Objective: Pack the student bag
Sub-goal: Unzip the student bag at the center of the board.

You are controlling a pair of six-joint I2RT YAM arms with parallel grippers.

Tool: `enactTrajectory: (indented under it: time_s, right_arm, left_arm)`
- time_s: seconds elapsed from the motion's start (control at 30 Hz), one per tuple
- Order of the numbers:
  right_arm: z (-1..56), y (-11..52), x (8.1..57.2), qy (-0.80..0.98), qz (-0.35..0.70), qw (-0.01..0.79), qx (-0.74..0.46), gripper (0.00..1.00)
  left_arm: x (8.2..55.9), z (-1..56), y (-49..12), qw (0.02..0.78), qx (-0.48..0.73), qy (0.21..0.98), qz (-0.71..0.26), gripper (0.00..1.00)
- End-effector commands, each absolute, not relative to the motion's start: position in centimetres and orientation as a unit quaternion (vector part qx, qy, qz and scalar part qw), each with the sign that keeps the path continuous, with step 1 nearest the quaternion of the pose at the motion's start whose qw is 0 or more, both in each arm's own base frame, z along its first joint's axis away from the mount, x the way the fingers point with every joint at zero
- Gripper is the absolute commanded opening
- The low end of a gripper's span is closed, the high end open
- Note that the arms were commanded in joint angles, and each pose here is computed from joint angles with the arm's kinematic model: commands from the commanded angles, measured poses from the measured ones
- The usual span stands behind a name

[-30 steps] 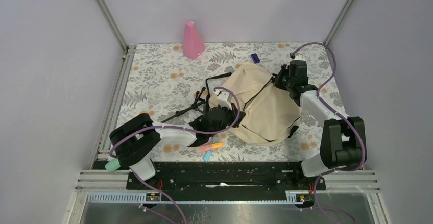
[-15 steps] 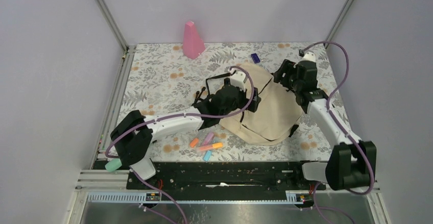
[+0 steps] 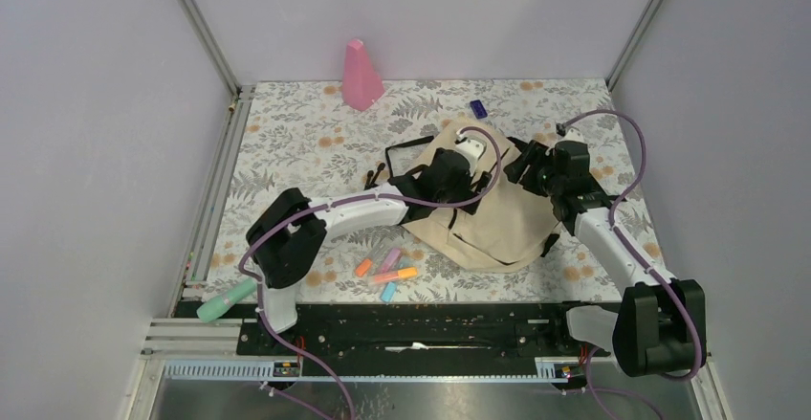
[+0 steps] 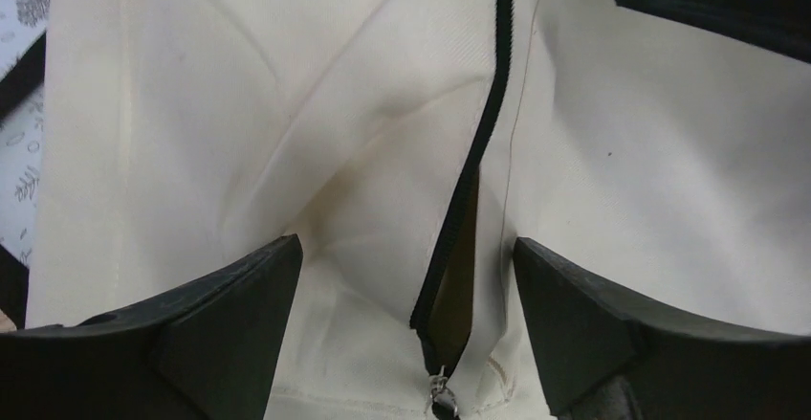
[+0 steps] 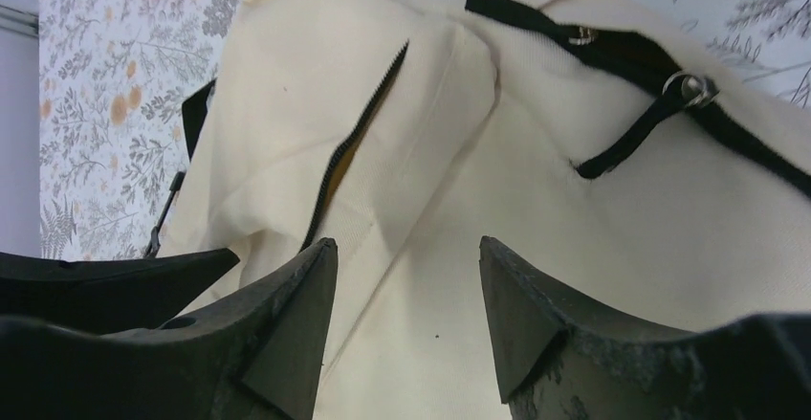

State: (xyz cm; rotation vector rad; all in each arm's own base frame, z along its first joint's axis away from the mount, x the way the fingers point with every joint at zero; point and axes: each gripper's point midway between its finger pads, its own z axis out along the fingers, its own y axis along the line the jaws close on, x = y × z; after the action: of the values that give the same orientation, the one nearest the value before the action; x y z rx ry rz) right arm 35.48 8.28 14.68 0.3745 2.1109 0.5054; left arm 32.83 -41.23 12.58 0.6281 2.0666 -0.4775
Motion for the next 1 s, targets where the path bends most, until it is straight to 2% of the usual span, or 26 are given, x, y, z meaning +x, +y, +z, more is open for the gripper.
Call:
enactTrajectory:
  time_s: [0.0, 0.07, 0.27, 0.57, 0.63, 0.8, 0.87, 0.97]
  right_arm:
    - [15.3, 9.6, 35.3, 0.843, 0.246, 0.454, 0.151, 0.62]
    - [15.0, 9.9, 35.0, 0.846, 0.248, 0.449, 0.144, 0.62]
    - [13.8, 11.5, 34.7, 0.856, 0.241, 0.438, 0.128, 0.64]
    - [9.9, 11.9, 36.6, 0.879, 0.189, 0.414, 0.141, 0.61]
    - [9.0, 11.8, 37.0, 0.887, 0.177, 0.403, 0.141, 0.54]
    - [7.6, 11.2, 36.6, 0.894, 0.158, 0.393, 0.148, 0.26]
    - [7.4, 11.2, 36.2, 0.895, 0.160, 0.391, 0.148, 0.18]
    - [7.3, 11.3, 36.0, 0.895, 0.163, 0.390, 0.145, 0.13]
  left_arm:
    - [33.7, 14.3, -41.3, 0.470, 0.251, 0.826, -0.183, 0.82]
    - [33.7, 14.4, -41.2, 0.474, 0.246, 0.824, -0.186, 0.80]
    - [33.5, 15.9, -41.1, 0.487, 0.219, 0.815, -0.225, 0.82]
    - [33.6, 17.2, -40.6, 0.496, 0.214, 0.809, -0.232, 0.81]
    - [33.7, 17.4, -40.5, 0.499, 0.217, 0.807, -0.230, 0.82]
    - [34.4, 17.1, -40.8, 0.498, 0.236, 0.806, -0.215, 0.84]
    - [34.8, 16.7, -41.0, 0.496, 0.245, 0.807, -0.205, 0.84]
    - [35.0, 16.3, -41.7, 0.494, 0.258, 0.804, -0.209, 0.87]
